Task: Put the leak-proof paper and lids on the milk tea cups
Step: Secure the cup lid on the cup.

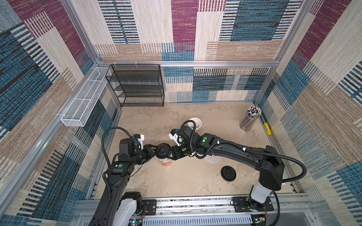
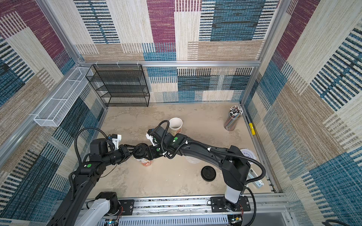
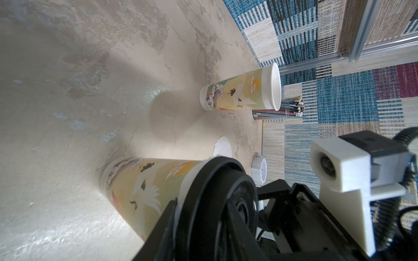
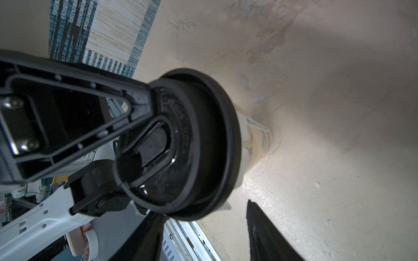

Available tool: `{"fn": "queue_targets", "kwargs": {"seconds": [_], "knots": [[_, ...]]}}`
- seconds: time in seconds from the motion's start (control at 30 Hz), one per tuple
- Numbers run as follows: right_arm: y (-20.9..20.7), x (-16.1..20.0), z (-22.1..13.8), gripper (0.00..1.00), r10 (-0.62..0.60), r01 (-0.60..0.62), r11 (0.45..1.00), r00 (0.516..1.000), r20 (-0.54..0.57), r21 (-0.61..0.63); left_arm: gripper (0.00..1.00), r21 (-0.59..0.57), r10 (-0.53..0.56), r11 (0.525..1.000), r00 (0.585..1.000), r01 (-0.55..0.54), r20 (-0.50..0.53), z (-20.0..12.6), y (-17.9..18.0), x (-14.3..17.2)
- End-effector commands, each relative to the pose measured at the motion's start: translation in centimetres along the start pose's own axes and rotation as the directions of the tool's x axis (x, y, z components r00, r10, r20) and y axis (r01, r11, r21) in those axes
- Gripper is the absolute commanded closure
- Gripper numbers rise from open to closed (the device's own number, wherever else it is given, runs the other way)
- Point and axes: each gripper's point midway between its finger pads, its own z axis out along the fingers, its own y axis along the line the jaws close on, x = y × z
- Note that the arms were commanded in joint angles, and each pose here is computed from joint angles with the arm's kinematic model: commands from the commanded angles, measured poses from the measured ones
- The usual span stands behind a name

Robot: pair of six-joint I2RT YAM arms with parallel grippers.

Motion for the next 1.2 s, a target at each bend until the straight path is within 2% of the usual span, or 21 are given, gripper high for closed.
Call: {"fn": "queue_targets", "kwargs": {"seconds": [0.0,0.2,0.27,0.33,0.47,0.57,0.7,0.87,1.07,1.17], "knots": [[-7.4,3.1,0.9,0.4,0.067,-0.042,0.945,0.995,-0.068,0.323,0.64,-0.321,-0.24,0.928,0.962,0.187,-0.133,-0.7,7.1,5.7],[-7.8,3.4,1.2,0.4,0.071,-0.041,0.941,0.995,-0.076,0.336,0.65,-0.323,-0.24,0.928,0.962,0.188,-0.13,-0.8,7.1,5.7],[-7.0,3.1,1.1,0.4,0.059,-0.034,0.952,0.996,-0.074,0.304,0.64,-0.324,-0.24,0.927,0.962,0.188,-0.129,-0.8,7.1,5.7],[-4.8,1.8,0.3,0.38,0.022,-0.012,0.975,0.999,-0.045,0.221,0.64,-0.325,-0.24,0.927,0.962,0.188,-0.127,-0.8,7.1,5.6],[2.9,-3.3,-5.0,0.34,-0.081,0.088,0.995,0.984,0.157,-0.042,0.65,-0.326,-0.237,0.927,0.963,0.185,-0.126,-0.9,7.0,5.5],[5.8,-5.3,-8.5,0.35,-0.103,0.141,0.982,0.957,0.27,-0.125,0.65,-0.327,-0.234,0.927,0.964,0.182,-0.125,-0.9,7.0,5.4],[4.1,-5.3,-7.8,0.4,-0.049,0.079,0.991,0.967,0.252,-0.109,0.65,-0.329,-0.23,0.927,0.965,0.178,-0.127,-0.9,6.9,5.4],[1.4,-5.3,-6.4,0.53,0.04,-0.03,0.999,0.969,0.244,-0.045,0.65,-0.329,-0.23,0.927,0.965,0.178,-0.127,-1.0,6.9,5.4],[0.0,-5.7,-4.8,0.56,0.103,-0.093,0.994,0.967,0.231,-0.052,0.65,-0.329,-0.232,0.927,0.965,0.181,-0.125,-1.0,6.9,5.5],[-0.4,-5.6,-3.9,0.61,0.119,-0.11,0.992,0.97,0.211,-0.054,0.65,-0.33,-0.233,0.926,0.965,0.181,-0.124,-1.0,7.0,5.6]]}}
